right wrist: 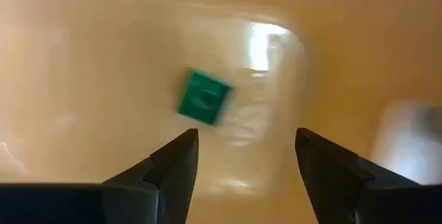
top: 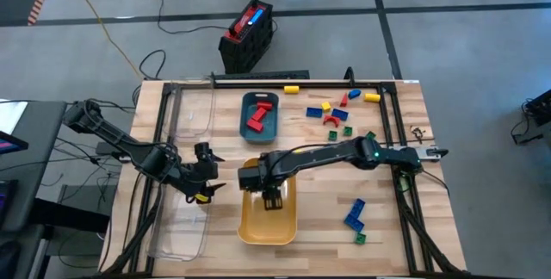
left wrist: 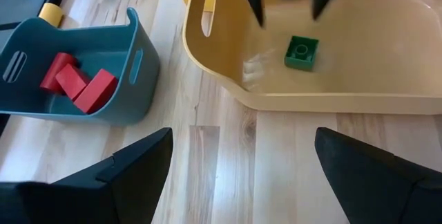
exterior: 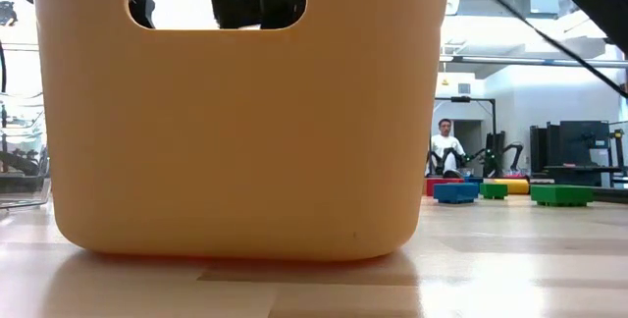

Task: Sort blocks
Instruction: Put the rectangular blue game piece into the bottom transparent bin

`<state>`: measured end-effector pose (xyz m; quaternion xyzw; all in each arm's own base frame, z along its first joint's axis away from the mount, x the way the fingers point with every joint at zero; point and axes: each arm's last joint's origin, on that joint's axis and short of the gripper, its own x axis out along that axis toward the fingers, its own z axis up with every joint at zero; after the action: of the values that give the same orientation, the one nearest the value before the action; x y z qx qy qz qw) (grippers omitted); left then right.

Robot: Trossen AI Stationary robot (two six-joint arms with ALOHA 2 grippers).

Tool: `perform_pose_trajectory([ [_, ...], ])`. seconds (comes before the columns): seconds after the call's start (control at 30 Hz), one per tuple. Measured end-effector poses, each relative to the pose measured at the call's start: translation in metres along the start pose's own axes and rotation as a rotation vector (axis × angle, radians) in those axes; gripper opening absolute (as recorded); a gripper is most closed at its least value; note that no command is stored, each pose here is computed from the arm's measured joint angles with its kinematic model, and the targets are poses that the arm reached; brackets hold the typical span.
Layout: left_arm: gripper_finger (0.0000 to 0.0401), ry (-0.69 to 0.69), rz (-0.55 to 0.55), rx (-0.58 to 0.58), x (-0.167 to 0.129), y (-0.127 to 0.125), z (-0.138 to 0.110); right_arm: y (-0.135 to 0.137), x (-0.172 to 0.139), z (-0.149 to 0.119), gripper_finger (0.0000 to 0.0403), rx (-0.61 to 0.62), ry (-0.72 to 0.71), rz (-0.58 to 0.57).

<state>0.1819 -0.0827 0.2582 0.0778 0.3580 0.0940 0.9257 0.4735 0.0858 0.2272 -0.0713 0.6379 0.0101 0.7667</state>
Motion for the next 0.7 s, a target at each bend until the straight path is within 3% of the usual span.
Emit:
perform_pose_trajectory([
  [0.4, 0.0347, 0.019, 0.007, -0.005, 0.000, 0.001, -0.002, -0.008, -0.155, -0.053, 0.0249, 0.058, -0.245, -0.216],
  [0.53, 0.0347, 0.019, 0.007, -0.015, 0.000, 0.001, -0.002, -0.012, -0.182, -0.078, 0.0249, 0.088, -0.216, -0.287],
  [0.7, 0.0347, 0.017, 0.007, -0.025, 0.000, 0.001, -0.002, -0.018, -0.189, -0.090, 0.0249, 0.110, -0.219, -0.316],
])
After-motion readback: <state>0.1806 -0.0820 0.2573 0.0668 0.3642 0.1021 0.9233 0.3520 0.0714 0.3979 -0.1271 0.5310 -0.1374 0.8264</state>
